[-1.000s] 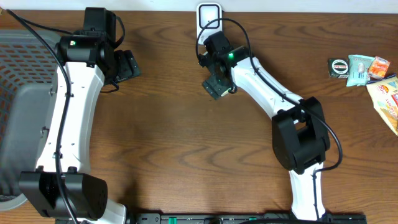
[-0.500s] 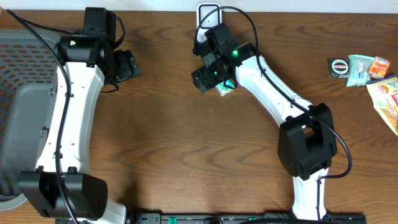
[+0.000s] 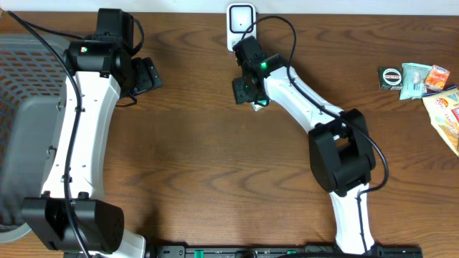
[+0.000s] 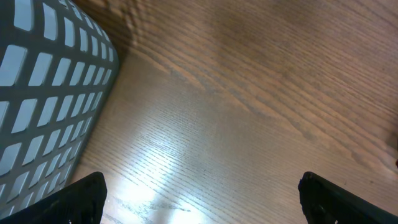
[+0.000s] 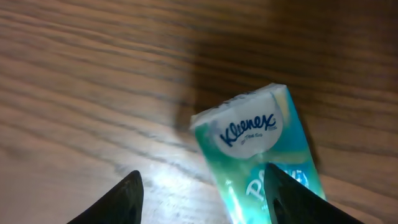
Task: Scan the item barcode
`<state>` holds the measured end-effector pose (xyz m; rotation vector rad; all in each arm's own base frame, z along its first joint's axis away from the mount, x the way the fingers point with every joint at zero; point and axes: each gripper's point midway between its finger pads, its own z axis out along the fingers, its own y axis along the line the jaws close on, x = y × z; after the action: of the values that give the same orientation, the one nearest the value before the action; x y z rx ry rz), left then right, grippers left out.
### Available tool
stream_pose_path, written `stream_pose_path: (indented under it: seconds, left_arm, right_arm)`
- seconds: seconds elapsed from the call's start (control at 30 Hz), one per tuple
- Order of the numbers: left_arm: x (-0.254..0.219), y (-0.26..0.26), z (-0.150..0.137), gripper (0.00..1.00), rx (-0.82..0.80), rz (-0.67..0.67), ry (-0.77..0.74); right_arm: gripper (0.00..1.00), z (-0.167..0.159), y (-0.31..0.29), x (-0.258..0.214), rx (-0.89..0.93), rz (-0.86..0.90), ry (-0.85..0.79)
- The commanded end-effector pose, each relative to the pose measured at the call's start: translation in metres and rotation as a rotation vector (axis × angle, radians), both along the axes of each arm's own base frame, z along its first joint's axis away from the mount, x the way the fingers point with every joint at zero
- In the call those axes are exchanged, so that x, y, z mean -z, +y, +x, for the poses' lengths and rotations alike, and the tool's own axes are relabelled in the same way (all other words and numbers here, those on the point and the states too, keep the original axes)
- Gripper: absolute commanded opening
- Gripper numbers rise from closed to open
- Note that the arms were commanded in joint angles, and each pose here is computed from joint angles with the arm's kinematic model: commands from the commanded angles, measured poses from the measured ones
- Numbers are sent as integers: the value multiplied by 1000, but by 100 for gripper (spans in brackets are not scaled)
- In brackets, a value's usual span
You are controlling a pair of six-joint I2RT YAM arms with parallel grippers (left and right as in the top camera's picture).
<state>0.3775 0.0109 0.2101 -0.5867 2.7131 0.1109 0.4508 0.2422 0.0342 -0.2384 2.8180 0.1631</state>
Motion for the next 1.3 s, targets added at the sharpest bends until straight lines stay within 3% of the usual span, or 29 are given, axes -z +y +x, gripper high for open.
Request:
stream_pose_path:
  seconds: [0.0,0.13,0.17,0.3,0.57,0.83,1.07,1.2,1.23,1.27]
  left_arm:
    - [1,4,0,98,-6,16,5]
    - [1,4,0,98,-6,16,5]
    - [1,4,0,98,-6,16,5]
    - [1,4,0,98,-6,16,5]
    - [1,4,0,98,-6,16,5]
    - [1,4,0,98,-6,16,5]
    - [1,4,0,98,-6,16,5]
    - [1,4,0,98,-6,16,5]
    - [1,4,0,98,-6,16,5]
    - [1,4,0,98,-6,16,5]
  right_arm:
    - [49,-2,-4,19,38,-38,24]
    - [6,-10,-9,29,33,-63,64]
    - [1,-12,-10,30,33,-68,73]
    - [1,-14,-12,24,-17,-84,74]
    - [1,-31,-8,6,-306,-106,89]
    - [1,-65,43,-43,-612,221,95]
    - [1,-68,58,-92,-643,523,69]
    - [1,-55,39,-78,-590,485,78]
    - [5,-53,34,-73,-578,460,78]
    - [17,-51,28,-68,-566,428,80]
